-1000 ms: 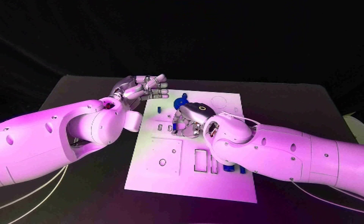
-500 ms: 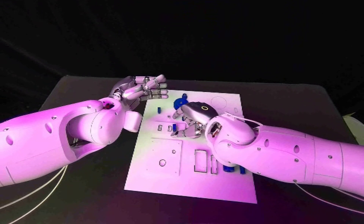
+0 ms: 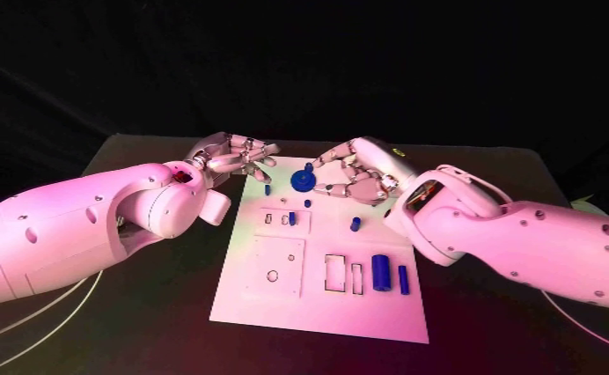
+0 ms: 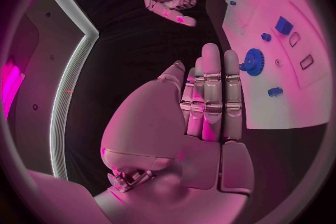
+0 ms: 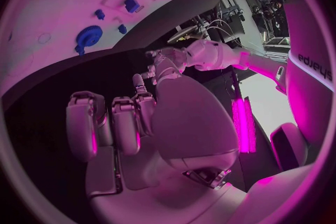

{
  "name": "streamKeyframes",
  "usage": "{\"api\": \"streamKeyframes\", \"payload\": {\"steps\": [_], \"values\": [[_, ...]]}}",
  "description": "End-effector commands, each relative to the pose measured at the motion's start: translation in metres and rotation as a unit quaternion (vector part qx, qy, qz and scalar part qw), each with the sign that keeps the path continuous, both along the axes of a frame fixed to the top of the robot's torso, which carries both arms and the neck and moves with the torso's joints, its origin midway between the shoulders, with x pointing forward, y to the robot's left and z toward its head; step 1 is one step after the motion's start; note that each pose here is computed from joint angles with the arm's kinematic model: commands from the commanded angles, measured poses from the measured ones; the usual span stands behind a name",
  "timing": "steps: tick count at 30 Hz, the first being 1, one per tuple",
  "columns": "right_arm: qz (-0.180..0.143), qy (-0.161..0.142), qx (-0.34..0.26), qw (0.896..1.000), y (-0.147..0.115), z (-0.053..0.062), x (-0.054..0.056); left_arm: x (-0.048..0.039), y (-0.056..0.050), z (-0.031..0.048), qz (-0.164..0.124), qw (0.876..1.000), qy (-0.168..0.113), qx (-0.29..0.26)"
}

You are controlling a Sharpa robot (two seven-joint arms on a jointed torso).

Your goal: Assemble the parts on the task board

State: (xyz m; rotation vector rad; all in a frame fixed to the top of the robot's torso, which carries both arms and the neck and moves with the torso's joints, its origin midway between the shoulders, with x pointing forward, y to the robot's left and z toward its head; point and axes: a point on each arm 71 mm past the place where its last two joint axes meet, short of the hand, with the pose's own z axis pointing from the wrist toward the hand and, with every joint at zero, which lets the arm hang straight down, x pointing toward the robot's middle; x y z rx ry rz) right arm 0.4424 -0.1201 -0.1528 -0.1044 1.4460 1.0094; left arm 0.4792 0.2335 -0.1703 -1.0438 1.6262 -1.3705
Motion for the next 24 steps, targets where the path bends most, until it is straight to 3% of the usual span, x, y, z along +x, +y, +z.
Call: {"api": "streamKeyframes", "payload": {"steps": [1,6,12,19,24], "values": [[0.002,0.031,0.089,0.996,-0.023,0.017,0.001,0.005,-0.005,-0.0017,-0.072,0.988,0.0,0.138],[-0.047,0.051,0.104,0.992,-0.064,0.026,0.008,0.016,-0.007,-0.0011,-0.103,0.953,0.005,0.285],[-0.086,0.065,0.109,0.988,-0.094,0.028,0.013,0.0276,-0.016,0.0014,-0.116,0.897,0.017,0.426],[-0.109,0.075,0.109,0.985,-0.107,0.027,0.016,0.0371,-0.034,-0.001,-0.135,0.838,0.052,0.526],[-0.117,0.078,0.108,0.984,-0.11,0.026,0.018,0.0424,-0.047,-0.0047,-0.139,0.818,0.067,0.555]]}}
